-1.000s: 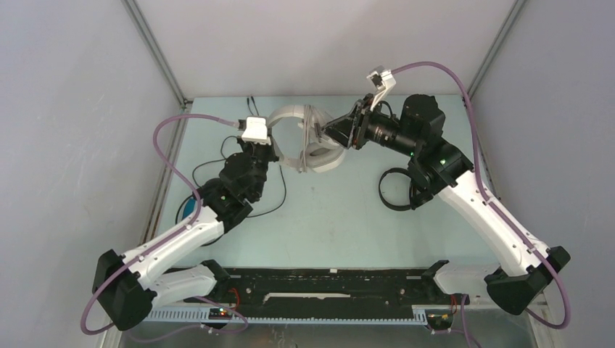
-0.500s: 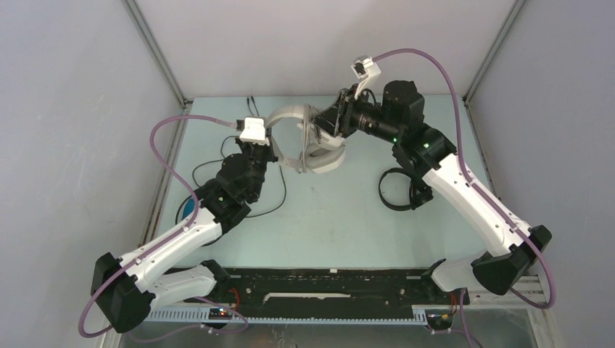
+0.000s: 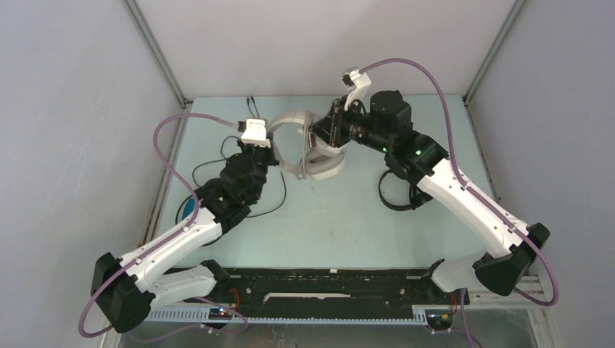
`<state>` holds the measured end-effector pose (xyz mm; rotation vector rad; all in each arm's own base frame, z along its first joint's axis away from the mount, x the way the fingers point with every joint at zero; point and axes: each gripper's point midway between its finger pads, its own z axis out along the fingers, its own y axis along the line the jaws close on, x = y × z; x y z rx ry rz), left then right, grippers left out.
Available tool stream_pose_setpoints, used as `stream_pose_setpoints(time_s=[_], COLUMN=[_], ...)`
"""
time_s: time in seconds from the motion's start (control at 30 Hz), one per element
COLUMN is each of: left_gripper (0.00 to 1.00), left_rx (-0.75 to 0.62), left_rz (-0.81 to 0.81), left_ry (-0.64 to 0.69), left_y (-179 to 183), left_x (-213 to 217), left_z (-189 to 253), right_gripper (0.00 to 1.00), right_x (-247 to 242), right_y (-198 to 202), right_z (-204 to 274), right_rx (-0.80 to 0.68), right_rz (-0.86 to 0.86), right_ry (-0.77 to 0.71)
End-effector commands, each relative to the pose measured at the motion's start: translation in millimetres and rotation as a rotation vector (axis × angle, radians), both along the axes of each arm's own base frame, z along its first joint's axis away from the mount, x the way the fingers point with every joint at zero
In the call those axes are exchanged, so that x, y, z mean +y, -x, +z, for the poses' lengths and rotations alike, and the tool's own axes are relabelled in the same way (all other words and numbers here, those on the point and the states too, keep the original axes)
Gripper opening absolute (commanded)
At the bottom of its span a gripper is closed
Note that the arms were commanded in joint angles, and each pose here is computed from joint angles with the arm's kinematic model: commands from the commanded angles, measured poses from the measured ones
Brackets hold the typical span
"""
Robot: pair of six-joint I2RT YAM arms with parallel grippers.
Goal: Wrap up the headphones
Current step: Place the headphones at the center of the board.
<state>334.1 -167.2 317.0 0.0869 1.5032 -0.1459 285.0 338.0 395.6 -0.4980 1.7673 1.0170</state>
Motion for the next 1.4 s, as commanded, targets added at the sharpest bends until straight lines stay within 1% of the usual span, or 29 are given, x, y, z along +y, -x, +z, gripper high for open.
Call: stream_pose_setpoints(time_s=[0.0,0.13,0.23,0.3,0.53,0.7,0.93,1.13,1.37], left_gripper=[0.0,0.0,0.0,0.0,0.0,0.0,0.0,0.0,0.0], left_rx=[-0.153,-0.12,-0.081,-0.055,0.057,0.171,0.338,0.482,0.562], left_rz=[-0.056,-0.115,-0.16,-0.176,-0.197,-0.239,-0.306,-0.374,-0.445], left_ry=[0.287,0.342,0.372,0.362,0.304,0.322,0.325,0.322,0.349], left_y=[7,11,12,10,-9,-26,-53,-69,-75], left_x=[-8,-19,-29,-36,-61,-94,-146,-188,-218], left_z=[85,88,83,75,29,-8,-68,-114,-136], right_gripper=[0.11,0.11,0.12,0.13,0.13,0.13,0.13,0.13,0.13], right_x=[0,-12,-15,-16,-43,-65,-101,-127,-168], right_y=[6,-4,-6,-8,-31,-42,-53,-53,-57], right_z=[-23,-51,-66,-80,-152,-193,-275,-314,-334], right_rx=[0.012,0.011,0.011,0.021,0.153,0.234,0.391,0.465,0.519], right_rz=[-0.018,-0.101,-0.114,-0.113,-0.177,-0.228,-0.311,-0.39,-0.514], right_ry=[0.038,0.102,0.126,0.155,0.228,0.232,0.279,0.337,0.413])
